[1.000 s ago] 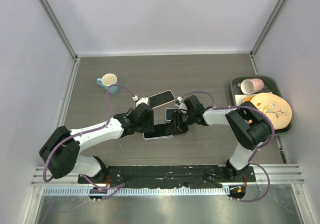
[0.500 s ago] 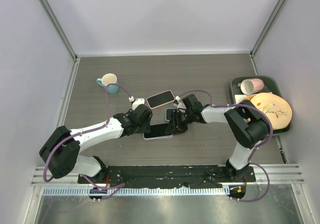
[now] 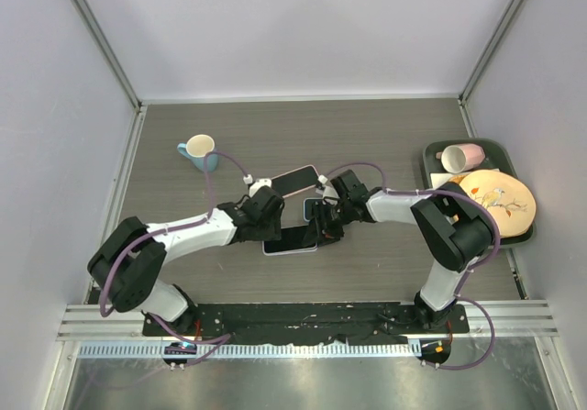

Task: Put the phone into the phone case

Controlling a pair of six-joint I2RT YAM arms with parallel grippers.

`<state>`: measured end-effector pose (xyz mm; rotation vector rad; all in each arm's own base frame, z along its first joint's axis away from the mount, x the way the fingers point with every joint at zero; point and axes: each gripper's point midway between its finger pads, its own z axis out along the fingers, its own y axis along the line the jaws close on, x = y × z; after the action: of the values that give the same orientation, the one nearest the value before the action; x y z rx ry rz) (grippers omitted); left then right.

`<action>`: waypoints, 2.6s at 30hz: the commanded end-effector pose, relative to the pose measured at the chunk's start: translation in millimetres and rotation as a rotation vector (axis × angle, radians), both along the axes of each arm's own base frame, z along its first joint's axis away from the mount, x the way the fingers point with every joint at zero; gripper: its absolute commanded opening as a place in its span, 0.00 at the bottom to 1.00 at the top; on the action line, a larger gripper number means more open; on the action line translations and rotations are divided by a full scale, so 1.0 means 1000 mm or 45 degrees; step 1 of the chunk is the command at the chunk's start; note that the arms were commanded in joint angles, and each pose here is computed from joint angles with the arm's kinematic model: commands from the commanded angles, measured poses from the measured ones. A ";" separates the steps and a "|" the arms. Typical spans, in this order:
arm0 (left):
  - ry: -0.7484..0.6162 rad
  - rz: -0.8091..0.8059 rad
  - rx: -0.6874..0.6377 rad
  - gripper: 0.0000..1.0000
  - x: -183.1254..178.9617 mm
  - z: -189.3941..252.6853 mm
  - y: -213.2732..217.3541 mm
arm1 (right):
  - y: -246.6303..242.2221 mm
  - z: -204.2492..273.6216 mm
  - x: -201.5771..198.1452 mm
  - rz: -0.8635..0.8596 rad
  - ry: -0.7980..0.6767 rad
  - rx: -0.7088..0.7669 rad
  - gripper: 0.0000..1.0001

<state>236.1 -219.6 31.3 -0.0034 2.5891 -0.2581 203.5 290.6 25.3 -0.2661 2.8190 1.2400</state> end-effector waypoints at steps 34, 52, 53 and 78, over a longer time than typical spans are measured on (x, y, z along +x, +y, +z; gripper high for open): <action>-0.059 -0.183 -0.202 0.33 -0.002 0.037 -0.052 | -0.035 -0.036 0.029 0.036 -0.292 -0.534 0.46; 0.046 -0.144 -0.087 0.19 -0.008 0.000 -0.040 | -0.040 -0.013 0.040 0.048 -0.497 -0.803 0.54; 0.046 -0.143 -0.084 0.18 -0.008 0.000 -0.041 | -0.041 -0.012 0.041 0.046 -0.506 -0.814 0.54; 0.064 -0.123 -0.012 0.16 -0.009 -0.005 -0.030 | -0.030 0.077 0.049 -0.091 -0.753 -0.616 0.54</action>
<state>232.6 -261.0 35.2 0.1134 2.6012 -0.3891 241.7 265.1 75.8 -0.5043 2.6166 0.3358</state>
